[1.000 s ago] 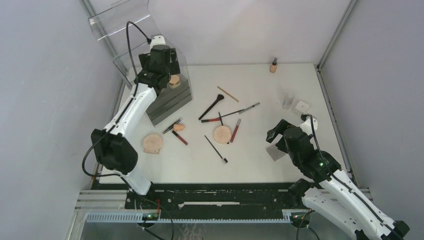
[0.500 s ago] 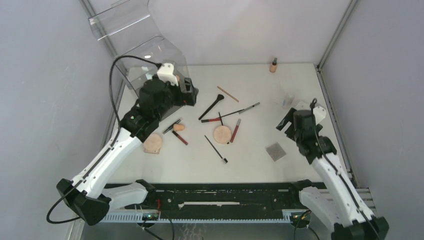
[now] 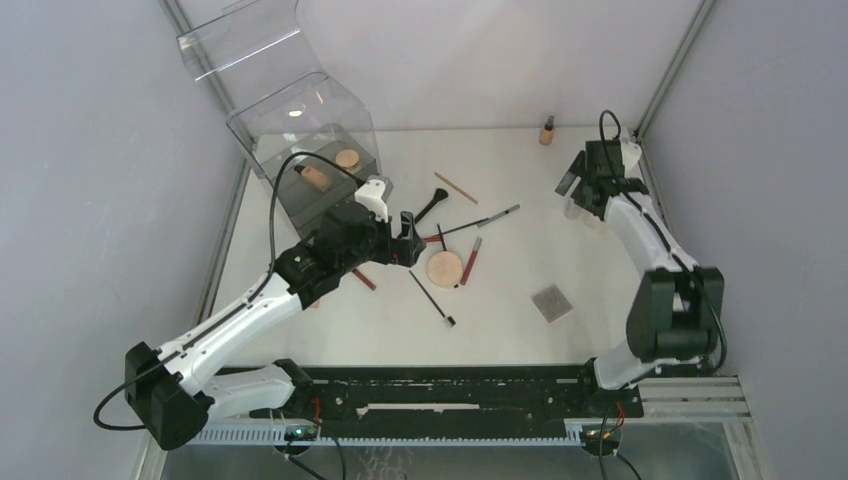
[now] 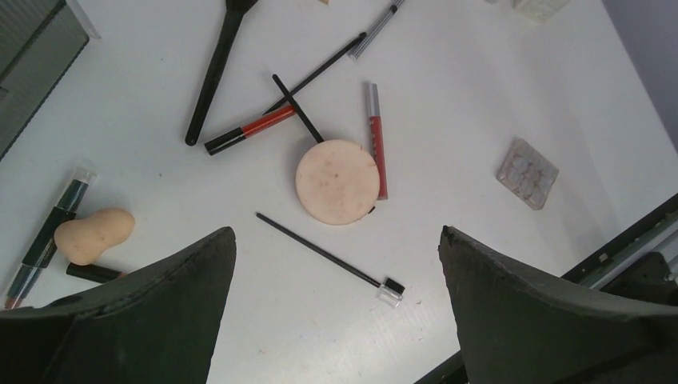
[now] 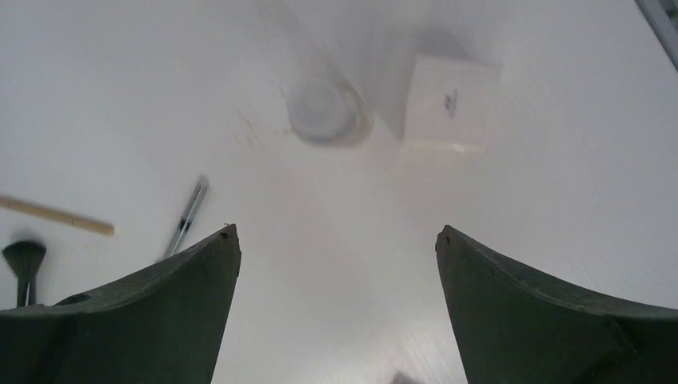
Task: Organize the makeup
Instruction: Pick up the makeup from the center of the board, then place the makeup in the drawer.
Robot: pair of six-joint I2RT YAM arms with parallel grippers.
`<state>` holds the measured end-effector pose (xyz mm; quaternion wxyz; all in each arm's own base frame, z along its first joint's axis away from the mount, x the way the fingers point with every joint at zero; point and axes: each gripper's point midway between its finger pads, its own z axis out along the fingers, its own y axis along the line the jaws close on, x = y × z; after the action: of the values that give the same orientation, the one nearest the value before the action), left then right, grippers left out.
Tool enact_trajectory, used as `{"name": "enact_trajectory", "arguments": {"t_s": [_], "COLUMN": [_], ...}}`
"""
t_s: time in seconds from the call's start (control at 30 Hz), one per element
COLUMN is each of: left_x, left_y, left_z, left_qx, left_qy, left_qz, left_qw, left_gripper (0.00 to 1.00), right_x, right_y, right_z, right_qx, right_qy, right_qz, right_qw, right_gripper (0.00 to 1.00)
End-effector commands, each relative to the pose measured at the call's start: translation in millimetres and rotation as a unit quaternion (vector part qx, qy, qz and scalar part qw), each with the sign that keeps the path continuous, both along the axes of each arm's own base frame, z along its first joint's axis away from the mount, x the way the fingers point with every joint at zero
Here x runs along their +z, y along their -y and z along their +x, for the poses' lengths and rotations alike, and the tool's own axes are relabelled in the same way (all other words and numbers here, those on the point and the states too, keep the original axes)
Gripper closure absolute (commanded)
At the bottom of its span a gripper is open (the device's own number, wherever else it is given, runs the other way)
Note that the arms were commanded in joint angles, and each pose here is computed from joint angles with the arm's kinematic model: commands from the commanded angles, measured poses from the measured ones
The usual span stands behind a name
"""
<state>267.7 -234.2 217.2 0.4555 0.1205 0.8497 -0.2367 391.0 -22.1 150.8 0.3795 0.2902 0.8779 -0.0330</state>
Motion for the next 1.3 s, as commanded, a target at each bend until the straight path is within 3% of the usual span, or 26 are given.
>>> {"name": "enact_trajectory", "arguments": {"t_s": [0.0,0.17,0.3,0.37,0.53,0.6,0.77,0.93,1.1,1.17,1.27], "left_x": [30,29,27,26,22,19,13,18,32,39,47], "left_y": [-3,-13,-22,-25,-30,-30,-27,-5,23,30,31], "left_z": [1,-4,-7,-9,-10,-11,-17,-41,-66,-71,-61], "left_qx": [0.016,0.02,0.032,0.036,0.043,0.032,-0.022,-0.131,-0.239,-0.259,-0.232], "left_qy": [0.036,0.039,0.042,0.042,0.044,0.046,0.046,0.061,0.063,0.061,0.08], "left_qz": [-0.042,-0.024,-0.022,-0.022,-0.013,-0.001,0.047,0.026,-0.017,-0.029,-0.038], "left_qw": [0.998,0.999,0.998,0.998,0.998,0.998,0.998,0.989,0.969,0.963,0.969], "left_gripper": [0.0,0.0,0.0,0.0,0.0,0.0,0.0,0.0,0.0,0.0,0.0], "right_x": [-9,-32,-52,-59,-50,-41,-6,41,76,84,85], "right_y": [11,22,23,22,9,-5,-61,-150,-236,-254,-275], "right_z": [55,88,97,98,92,86,66,16,-67,-94,-127], "right_qx": [0.018,0.017,0.027,0.032,0.043,0.066,0.16,0.308,0.464,0.496,0.538], "right_qy": [-0.004,-0.042,-0.056,-0.061,-0.045,-0.033,0.007,0.06,0.079,0.077,0.049], "right_qz": [-0.02,-0.045,-0.035,-0.028,-0.011,0.0,0.07,0.145,0.321,0.357,0.37], "right_qw": [1.0,0.998,0.997,0.997,0.998,0.997,0.985,0.938,0.822,0.788,0.756], "right_gripper": [0.02,0.02,0.09,0.2,0.66,0.81,0.85,0.84,0.84,0.84,0.83]}}
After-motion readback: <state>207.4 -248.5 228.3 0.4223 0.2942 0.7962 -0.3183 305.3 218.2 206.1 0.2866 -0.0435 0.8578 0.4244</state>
